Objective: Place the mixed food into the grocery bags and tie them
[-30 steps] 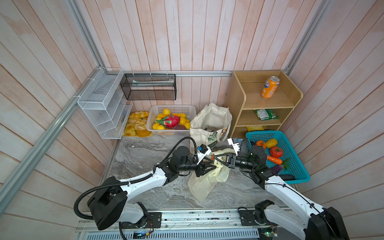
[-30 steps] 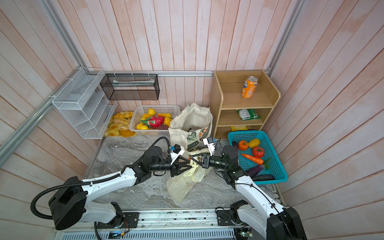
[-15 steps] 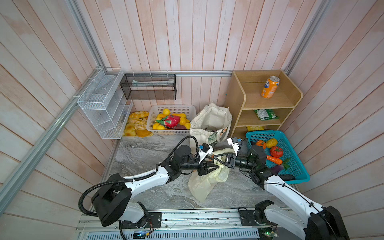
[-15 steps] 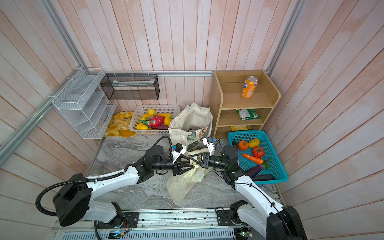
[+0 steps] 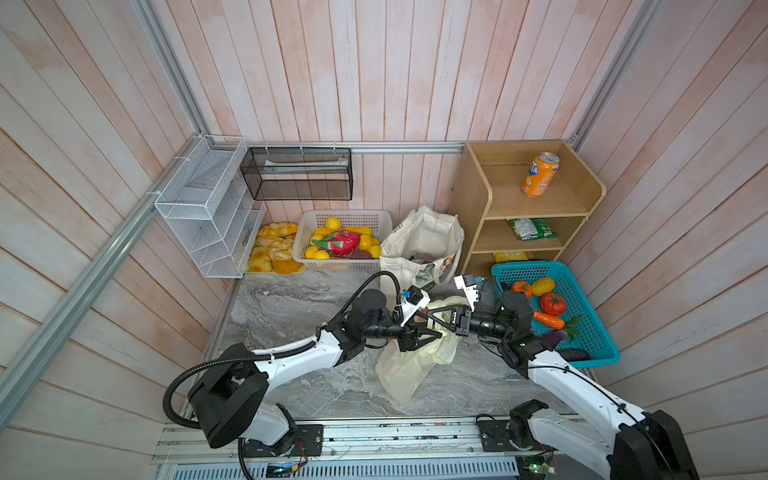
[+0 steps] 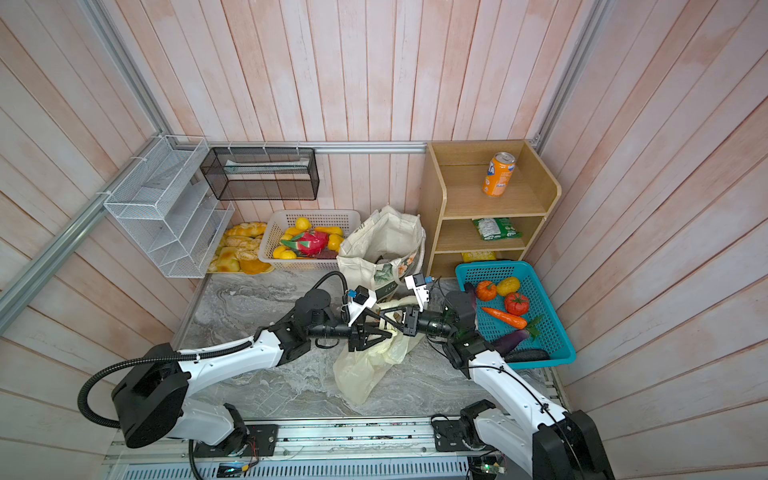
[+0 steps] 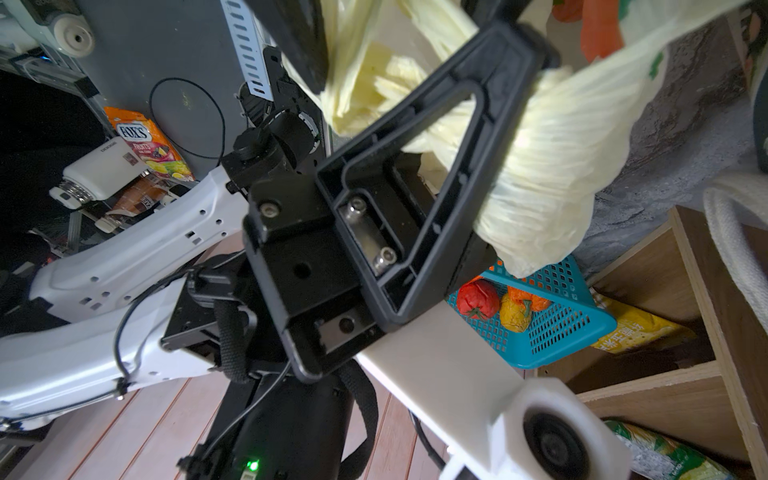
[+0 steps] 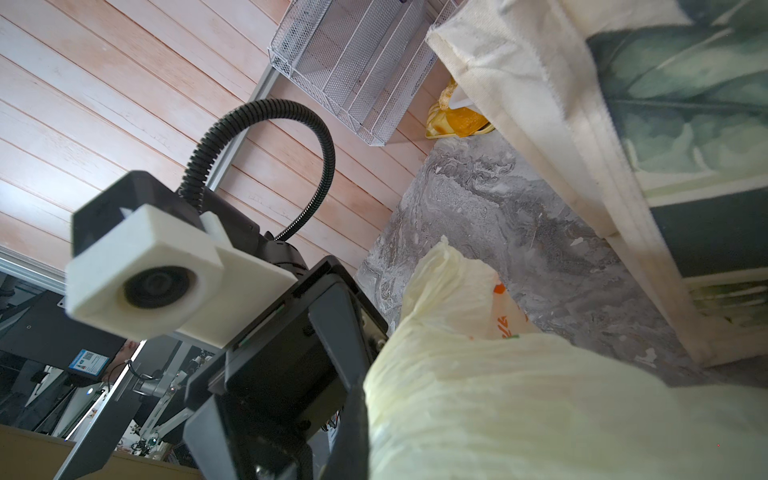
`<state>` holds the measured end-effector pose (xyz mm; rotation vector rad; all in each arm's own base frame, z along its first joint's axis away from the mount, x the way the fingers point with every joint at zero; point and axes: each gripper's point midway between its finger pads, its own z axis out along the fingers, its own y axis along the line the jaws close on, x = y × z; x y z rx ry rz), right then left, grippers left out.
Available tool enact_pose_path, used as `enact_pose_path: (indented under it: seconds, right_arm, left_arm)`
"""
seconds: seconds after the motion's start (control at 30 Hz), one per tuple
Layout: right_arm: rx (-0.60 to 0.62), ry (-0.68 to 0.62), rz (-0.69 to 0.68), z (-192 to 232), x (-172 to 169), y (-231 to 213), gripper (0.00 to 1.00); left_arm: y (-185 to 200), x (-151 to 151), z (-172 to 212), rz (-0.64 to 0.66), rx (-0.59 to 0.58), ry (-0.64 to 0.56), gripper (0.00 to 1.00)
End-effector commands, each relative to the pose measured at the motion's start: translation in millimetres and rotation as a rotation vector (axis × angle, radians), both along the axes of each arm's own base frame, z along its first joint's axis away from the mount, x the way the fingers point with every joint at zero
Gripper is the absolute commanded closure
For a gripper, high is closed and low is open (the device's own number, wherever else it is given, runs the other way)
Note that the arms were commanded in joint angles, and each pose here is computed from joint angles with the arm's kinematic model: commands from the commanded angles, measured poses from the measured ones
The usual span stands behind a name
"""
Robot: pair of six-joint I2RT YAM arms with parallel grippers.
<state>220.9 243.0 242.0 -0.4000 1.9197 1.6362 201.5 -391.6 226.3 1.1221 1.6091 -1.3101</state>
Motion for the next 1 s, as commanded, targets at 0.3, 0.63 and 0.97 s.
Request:
enact_pose_path:
  seconds: [0.3, 0.63, 0.97]
  right_arm:
    - [-0.016, 0.006, -0.021, 4.6, -2.1, -1.0, 0.85]
    - [-0.110, 0.045, -0.200, 11.6, 0.9, -34.8, 0.43]
    - [-0.145, 0.048, -0.224, 26.6, 0.6, -35.6, 0.41]
  left_arm:
    - [-8.7, 5.3, 1.3, 0.010, 0.009, -0.007, 1.00]
    - [4.7, 4.9, 2.2, 0.058, 0.028, -0.068, 1.00]
    - [6.1, 5.2, 1.6, 0.059, 0.048, -0.082, 1.00]
